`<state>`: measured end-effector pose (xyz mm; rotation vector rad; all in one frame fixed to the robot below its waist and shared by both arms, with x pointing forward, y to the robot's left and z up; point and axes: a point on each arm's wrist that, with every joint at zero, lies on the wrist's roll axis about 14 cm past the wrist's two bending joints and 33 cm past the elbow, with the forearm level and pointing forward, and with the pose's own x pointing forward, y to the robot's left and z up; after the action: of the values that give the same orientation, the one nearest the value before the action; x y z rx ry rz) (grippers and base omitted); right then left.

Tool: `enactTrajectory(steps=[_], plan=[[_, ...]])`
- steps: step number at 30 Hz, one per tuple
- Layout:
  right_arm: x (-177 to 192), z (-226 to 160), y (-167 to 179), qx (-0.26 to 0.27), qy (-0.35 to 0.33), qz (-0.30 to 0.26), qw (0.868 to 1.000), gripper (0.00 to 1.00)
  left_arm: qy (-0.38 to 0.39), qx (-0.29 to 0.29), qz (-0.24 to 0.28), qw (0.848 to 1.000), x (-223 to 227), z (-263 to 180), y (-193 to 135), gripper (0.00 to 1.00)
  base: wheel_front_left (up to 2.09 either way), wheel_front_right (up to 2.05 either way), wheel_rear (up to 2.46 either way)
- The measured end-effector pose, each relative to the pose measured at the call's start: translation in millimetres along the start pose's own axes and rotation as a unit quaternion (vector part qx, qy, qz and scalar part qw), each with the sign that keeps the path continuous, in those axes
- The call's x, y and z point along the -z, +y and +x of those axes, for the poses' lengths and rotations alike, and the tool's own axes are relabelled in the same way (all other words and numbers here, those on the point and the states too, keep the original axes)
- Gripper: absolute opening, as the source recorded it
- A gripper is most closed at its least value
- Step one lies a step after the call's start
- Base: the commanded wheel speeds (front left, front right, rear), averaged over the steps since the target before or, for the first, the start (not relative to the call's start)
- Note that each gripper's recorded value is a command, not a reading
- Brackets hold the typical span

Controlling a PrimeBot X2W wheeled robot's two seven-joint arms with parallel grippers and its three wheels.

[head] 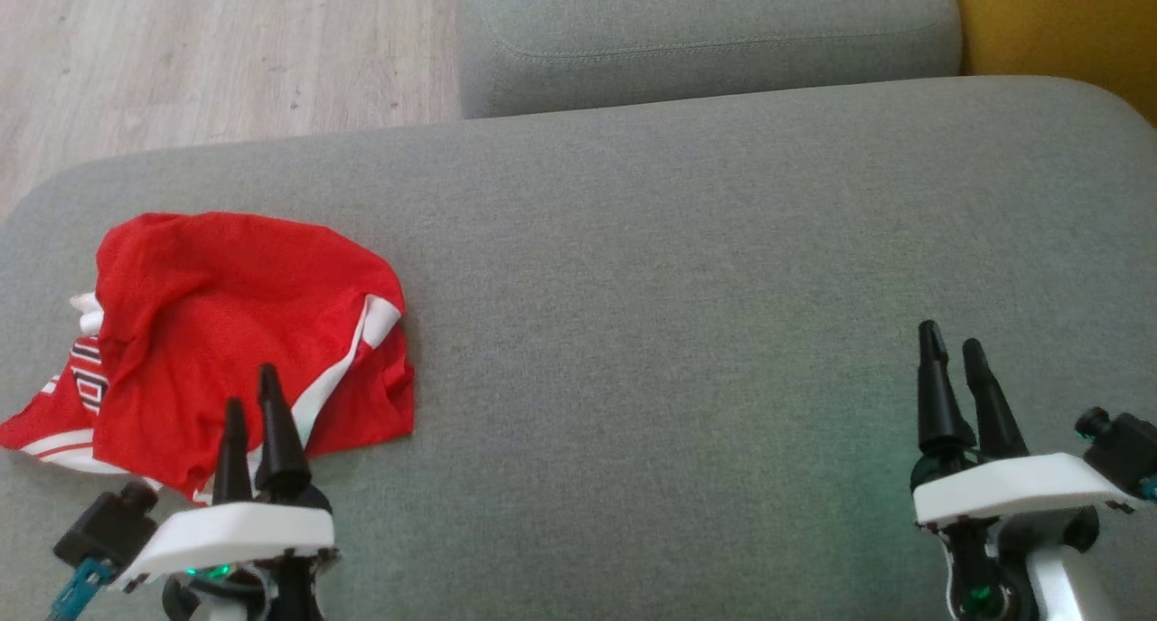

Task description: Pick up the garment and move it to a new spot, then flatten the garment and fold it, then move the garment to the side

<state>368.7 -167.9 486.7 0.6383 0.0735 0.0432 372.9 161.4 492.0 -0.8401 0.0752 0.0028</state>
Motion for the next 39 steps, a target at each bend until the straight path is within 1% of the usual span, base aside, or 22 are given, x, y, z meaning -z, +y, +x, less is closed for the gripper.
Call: enactTrajectory(steps=[1,11,21,28,32,37,38,39], plan=[[0.0,0.0,0.0,0.000,0.000,0.000,1.000,1.00,0.000,0.000,0.000,1.000,0.0,0.0,0.0,1.00,0.00,0.00,0.00],[0.3,0.4,7.1,-0.014,-0.003,-0.072,0.997,1.00,0.008,0.017,0.082,0.996,10.4,-0.1,-11.4,1.00,0.00,0.00,0.00],[-1.2,0.9,15.0,-0.030,-0.011,-0.143,0.989,1.00,0.001,0.033,0.153,0.988,13.9,0.2,-22.5,1.00,0.00,0.00,0.00],[-0.8,1.6,21.1,-0.042,-0.015,-0.188,0.981,1.00,-0.003,0.039,0.213,0.976,16.7,-0.3,-26.5,1.00,0.00,0.00,0.00],[-0.2,2.0,23.7,-0.048,-0.017,-0.209,0.977,1.00,-0.006,0.039,0.232,0.972,17.4,-0.6,-27.1,1.00,0.00,0.00,0.00],[-1.0,2.6,29.3,-0.058,-0.021,-0.239,0.969,1.00,-0.007,0.043,0.271,0.962,20.8,-1.2,-28.9,1.00,0.00,0.00,0.00],[-2.0,2.8,33.1,-0.064,-0.026,-0.248,0.966,1.00,-0.008,0.046,0.286,0.957,21.6,-1.7,-29.8,1.00,0.00,0.00,0.00],[-2.0,2.8,33.1,-0.064,-0.026,-0.248,0.966,1.00,-0.008,0.046,0.286,0.957,21.6,-1.7,-29.8,1.00,0.00,0.00,0.00]])
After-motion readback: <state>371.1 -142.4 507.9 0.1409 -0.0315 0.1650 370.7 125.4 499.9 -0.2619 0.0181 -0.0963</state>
